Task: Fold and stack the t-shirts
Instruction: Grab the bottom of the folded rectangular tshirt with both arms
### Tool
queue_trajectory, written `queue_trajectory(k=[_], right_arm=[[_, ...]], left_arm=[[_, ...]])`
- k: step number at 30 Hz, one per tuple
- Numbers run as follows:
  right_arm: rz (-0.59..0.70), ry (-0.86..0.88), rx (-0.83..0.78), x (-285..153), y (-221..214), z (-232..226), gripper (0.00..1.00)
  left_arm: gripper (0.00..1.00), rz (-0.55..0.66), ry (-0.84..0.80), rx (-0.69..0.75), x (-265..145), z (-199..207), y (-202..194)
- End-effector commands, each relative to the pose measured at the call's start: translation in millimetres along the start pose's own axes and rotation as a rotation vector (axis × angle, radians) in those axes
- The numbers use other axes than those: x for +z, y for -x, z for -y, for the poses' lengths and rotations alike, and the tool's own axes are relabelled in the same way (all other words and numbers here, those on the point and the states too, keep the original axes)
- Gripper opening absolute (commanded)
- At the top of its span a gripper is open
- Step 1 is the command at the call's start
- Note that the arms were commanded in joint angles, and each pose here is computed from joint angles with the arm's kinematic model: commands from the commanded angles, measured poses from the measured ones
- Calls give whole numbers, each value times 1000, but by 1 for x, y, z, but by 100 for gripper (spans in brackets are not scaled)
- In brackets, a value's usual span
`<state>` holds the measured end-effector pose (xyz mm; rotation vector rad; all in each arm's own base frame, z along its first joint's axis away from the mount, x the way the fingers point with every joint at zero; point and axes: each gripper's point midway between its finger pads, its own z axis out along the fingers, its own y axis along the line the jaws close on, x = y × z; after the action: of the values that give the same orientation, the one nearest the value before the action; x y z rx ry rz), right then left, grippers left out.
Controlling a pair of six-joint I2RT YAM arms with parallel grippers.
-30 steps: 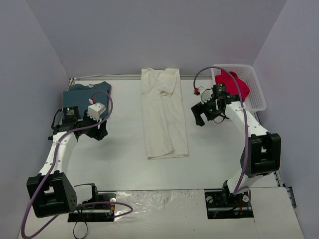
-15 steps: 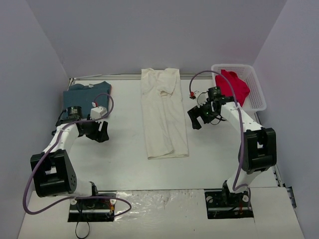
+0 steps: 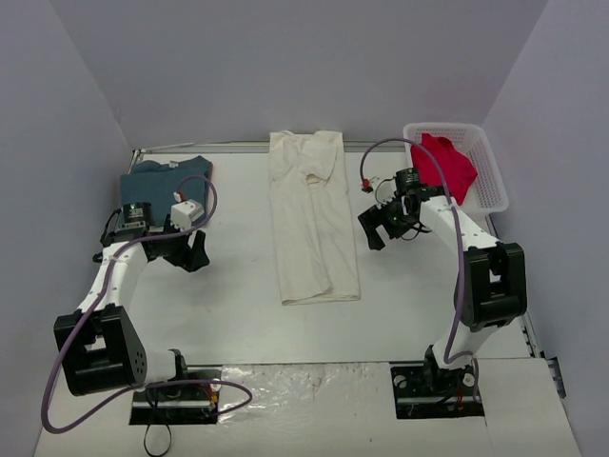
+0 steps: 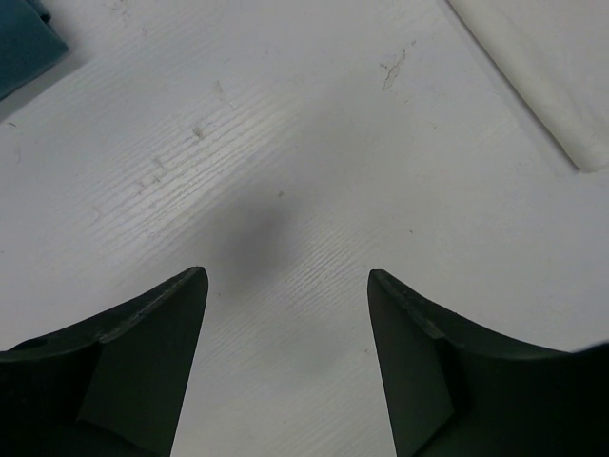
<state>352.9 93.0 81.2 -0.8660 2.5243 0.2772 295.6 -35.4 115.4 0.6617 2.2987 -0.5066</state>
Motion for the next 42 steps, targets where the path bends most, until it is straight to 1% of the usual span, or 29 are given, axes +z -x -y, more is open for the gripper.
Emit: queue_trajectory(k=[1,3,4,7,8,11,13,19,24,25,28,36,42], right_arm=[[-49,-10,-1,5,-10,1,100],[-53,-14,-2,6,-11,2,100],[-55,-16,-1,6,-12,2,100],[-53,-18,-1,5,-11,2,100],[-53,-18,-1,5,-12,2,100],[-60,-27,-5,5,-14,4,100],[-68,-36,-4,6,-15,6,100],[-82,-36,-1,9,-19,6,100],[-80,-27,0,9,-18,5,100],[-79,-25,2,9,-18,5,100],[-83,-26,-1,10,-19,5,100],[-58,-4,-7,5,-11,-2,100],[-80,-13,-8,9,-15,-1,100]], left_arm=[[67,51,-31,59,-7,7,11],[67,68,-19,77,-4,5,10],[67,64,-26,65,1,7,0],[68,126,2,87,3,2,4],[68,138,-9,82,5,6,-2],[68,200,26,89,5,-1,-4],[69,219,27,88,5,-2,-8],[69,202,11,77,10,-4,-23],[69,148,-59,40,17,-4,-35],[70,163,-79,35,16,-2,-32],[72,163,-67,30,14,-5,-33],[74,176,-60,47,11,-2,-32],[76,193,-64,74,7,3,-30]])
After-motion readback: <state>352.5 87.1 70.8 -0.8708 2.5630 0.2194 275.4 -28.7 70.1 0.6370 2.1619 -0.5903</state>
